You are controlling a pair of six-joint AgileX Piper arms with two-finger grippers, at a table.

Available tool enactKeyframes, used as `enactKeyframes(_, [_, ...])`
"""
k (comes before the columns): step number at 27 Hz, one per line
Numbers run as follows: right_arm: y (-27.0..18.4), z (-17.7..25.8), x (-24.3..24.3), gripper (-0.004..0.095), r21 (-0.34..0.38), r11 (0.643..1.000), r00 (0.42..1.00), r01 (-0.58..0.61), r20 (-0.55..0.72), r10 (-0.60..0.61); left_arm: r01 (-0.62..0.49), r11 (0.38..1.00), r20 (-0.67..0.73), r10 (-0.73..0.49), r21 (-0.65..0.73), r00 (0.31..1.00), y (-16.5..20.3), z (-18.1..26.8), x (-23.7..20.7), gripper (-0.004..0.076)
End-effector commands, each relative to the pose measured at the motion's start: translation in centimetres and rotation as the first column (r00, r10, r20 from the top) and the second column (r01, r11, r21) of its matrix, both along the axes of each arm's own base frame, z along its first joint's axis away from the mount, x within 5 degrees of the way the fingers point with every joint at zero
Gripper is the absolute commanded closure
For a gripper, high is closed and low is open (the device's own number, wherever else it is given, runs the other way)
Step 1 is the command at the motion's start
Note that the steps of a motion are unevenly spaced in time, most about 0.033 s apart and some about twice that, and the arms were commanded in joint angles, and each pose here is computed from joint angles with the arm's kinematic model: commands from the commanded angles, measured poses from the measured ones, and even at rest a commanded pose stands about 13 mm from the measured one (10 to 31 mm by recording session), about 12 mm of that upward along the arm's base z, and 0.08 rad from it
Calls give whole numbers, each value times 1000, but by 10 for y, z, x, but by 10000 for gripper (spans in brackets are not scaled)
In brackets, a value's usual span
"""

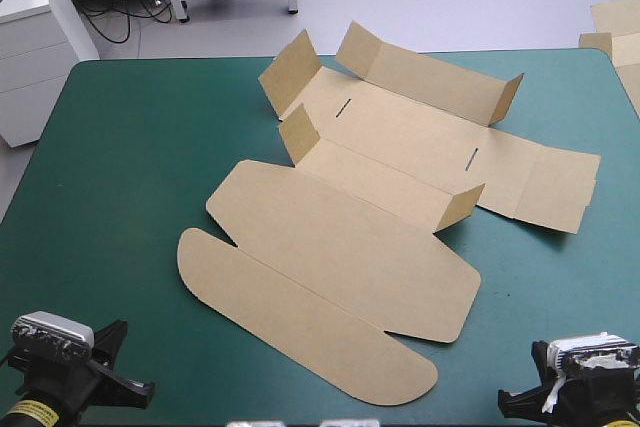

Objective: Fold the box

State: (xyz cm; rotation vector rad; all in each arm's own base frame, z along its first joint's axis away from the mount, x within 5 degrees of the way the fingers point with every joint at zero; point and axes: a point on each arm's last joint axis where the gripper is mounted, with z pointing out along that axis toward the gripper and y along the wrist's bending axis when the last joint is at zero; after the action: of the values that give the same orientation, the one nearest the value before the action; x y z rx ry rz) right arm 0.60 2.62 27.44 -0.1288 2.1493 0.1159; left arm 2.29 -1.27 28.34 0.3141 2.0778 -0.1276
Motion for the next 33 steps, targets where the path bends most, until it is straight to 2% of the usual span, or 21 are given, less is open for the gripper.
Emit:
enactKeyframes(1, [0,11,4,928,11,1000,998,4,60,-4,-2,1000,65,3,-27,998,-1,11,4,734])
enactKeyframes(6, [-1,19,9,928,22,1000,1000,4,21,-4,-2,1000,65,3,-27,998,-1,11,4,734])
enactKeyframes(10, [-4,46,21,928,15,1000,1000,15,7,-15,-4,1000,67,6,-22,998,0,11,5,734])
enactKeyframes(13, [-10,86,42,928,71,995,997,74,-12,-74,-8,1000,87,10,-24,996,0,11,7,734])
enactKeyframes(18, [-19,136,87,928,98,992,996,84,-31,-81,-12,999,115,16,-33,993,-1,9,10,734])
enactKeyframes(24, [-29,163,134,926,115,989,994,95,-57,-89,-12,999,115,16,-33,993,-1,9,10,734])
enactKeyframes(27, [-32,169,157,926,168,977,983,132,-147,-108,-12,999,115,16,-33,993,-1,9,10,734])
enactKeyframes(30, [-34,180,182,920,189,975,971,117,-226,-73,-12,999,114,16,-34,993,-1,9,10,734])
enactKeyframes(33, [-27,200,206,904,210,974,980,84,-192,-43,-12,999,114,16,-34,993,-1,9,10,734])
